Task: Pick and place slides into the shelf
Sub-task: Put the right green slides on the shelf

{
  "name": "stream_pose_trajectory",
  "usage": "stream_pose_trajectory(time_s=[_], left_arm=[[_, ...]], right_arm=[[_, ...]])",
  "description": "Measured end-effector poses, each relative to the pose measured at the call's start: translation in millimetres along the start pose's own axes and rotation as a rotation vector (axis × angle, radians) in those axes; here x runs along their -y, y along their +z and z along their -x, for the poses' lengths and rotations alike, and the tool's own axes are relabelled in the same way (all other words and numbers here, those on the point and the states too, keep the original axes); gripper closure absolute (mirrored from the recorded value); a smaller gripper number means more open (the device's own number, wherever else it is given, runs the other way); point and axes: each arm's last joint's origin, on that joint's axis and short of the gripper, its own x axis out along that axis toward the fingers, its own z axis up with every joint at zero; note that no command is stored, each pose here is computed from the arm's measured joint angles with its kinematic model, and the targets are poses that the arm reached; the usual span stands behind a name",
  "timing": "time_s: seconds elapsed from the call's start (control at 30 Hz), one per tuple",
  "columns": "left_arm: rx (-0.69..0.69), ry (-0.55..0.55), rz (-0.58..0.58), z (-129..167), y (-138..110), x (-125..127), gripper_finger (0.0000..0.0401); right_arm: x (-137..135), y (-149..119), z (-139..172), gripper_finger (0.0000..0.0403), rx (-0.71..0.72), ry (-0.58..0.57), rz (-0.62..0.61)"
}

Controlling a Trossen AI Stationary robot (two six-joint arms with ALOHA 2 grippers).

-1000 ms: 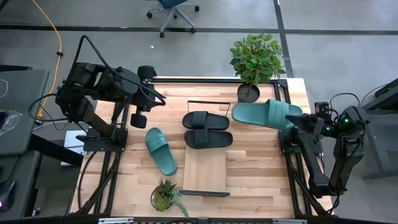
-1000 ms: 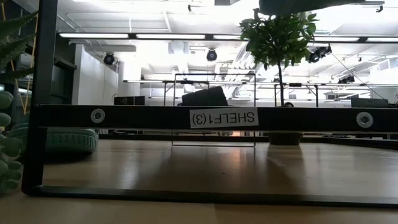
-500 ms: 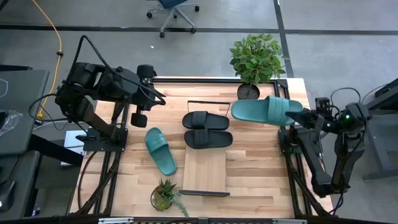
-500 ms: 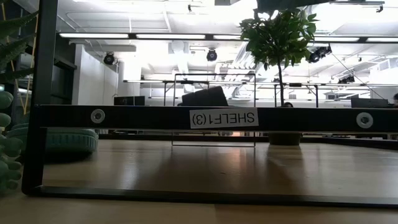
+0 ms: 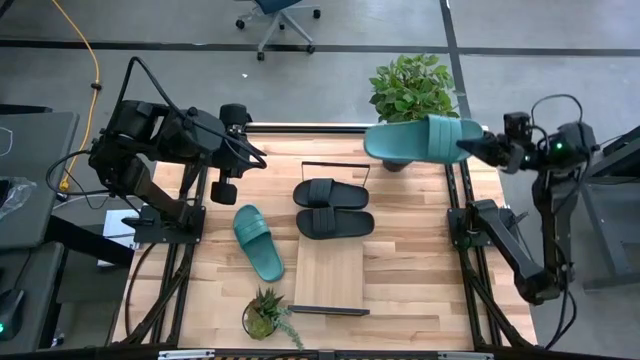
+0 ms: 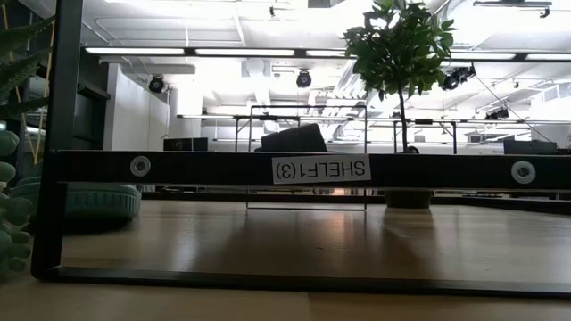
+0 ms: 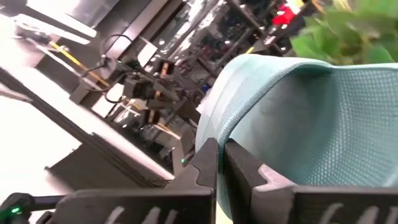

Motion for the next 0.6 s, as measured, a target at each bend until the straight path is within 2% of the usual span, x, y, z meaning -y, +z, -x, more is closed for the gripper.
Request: stream_pose_trajectory(time_s=[0.27,0.6], left_arm=[[-0.008,0.026,0.000,0.0,-0.2,-0.8,0.0334],[-0.008,0.028,0.001,0.0,-0.3,-0.9,0.0334]], right_arm=[[2.3,29.7,-9.6,0.0403,-0.002,0.079,0.037],[5.4,41.0,-26.3,0.0403,-0.005,0.169,0.023]])
